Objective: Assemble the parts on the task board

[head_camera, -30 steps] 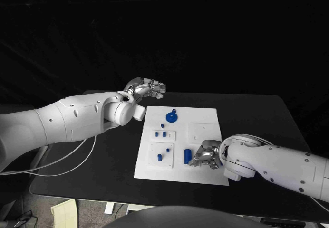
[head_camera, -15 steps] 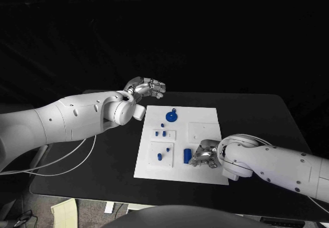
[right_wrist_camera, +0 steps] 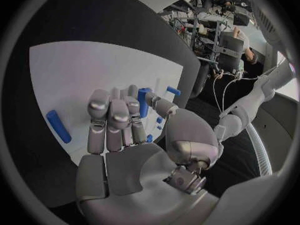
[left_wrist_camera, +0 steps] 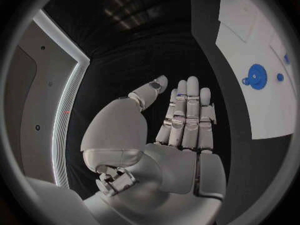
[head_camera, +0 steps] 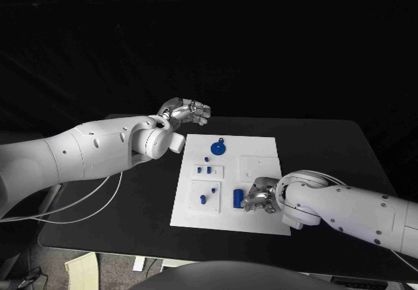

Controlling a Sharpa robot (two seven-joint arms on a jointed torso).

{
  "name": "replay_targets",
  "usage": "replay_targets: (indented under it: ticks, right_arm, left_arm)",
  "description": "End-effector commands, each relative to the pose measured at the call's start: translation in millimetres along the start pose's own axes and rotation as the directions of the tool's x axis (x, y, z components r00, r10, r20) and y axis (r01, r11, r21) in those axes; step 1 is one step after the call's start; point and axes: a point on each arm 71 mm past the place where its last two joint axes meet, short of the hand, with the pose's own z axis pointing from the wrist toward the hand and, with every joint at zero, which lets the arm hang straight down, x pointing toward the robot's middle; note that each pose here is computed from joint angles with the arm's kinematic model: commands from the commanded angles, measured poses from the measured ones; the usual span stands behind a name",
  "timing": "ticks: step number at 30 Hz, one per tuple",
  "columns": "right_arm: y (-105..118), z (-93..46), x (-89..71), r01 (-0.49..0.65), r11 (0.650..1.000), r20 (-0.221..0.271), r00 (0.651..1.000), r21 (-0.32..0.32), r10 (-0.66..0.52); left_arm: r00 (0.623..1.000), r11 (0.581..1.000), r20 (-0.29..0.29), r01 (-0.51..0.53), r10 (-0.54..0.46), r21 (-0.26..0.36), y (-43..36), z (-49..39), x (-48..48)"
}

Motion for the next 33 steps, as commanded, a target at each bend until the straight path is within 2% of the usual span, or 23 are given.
replay_targets:
  ticks: [1,9,15,18,26,33]
  right_arm:
    - [-4,0.1,0.9,0.010,1.000,-0.006,1.000,0.011,-0.010]
    - [-11,-3.6,0.1,-0.009,1.000,0.000,1.000,0.013,0.009]
    - [-18,-14.0,-3.1,-0.052,0.999,0.031,0.998,-0.008,0.052]
    - [-20,-21.5,-12.3,-0.068,0.997,0.057,0.996,-0.026,0.069]
    - [-34,-44.3,-50.7,-0.089,0.994,0.153,0.983,-0.055,0.097]
    - [-64,-54.1,-69.5,-0.039,0.999,0.241,0.970,0.011,0.035]
  left_arm:
    - [1.000,1.000,-0.013,0.008,-0.008,0.007,-1.6,0.4,1.9]
    - [1.000,1.000,-0.011,0.008,-0.008,0.004,-1.3,0.2,1.4]
    - [1.000,1.000,-0.011,0.008,-0.007,0.005,-1.3,0.2,0.9]
    - [1.000,1.000,-0.010,0.007,-0.007,0.005,-1.3,0.1,0.4]
    - [1.000,1.000,-0.011,0.008,-0.008,0.006,-1.3,0.0,0.1]
    - [1.000,1.000,-0.015,0.009,-0.009,0.007,-1.5,0.0,1.0]
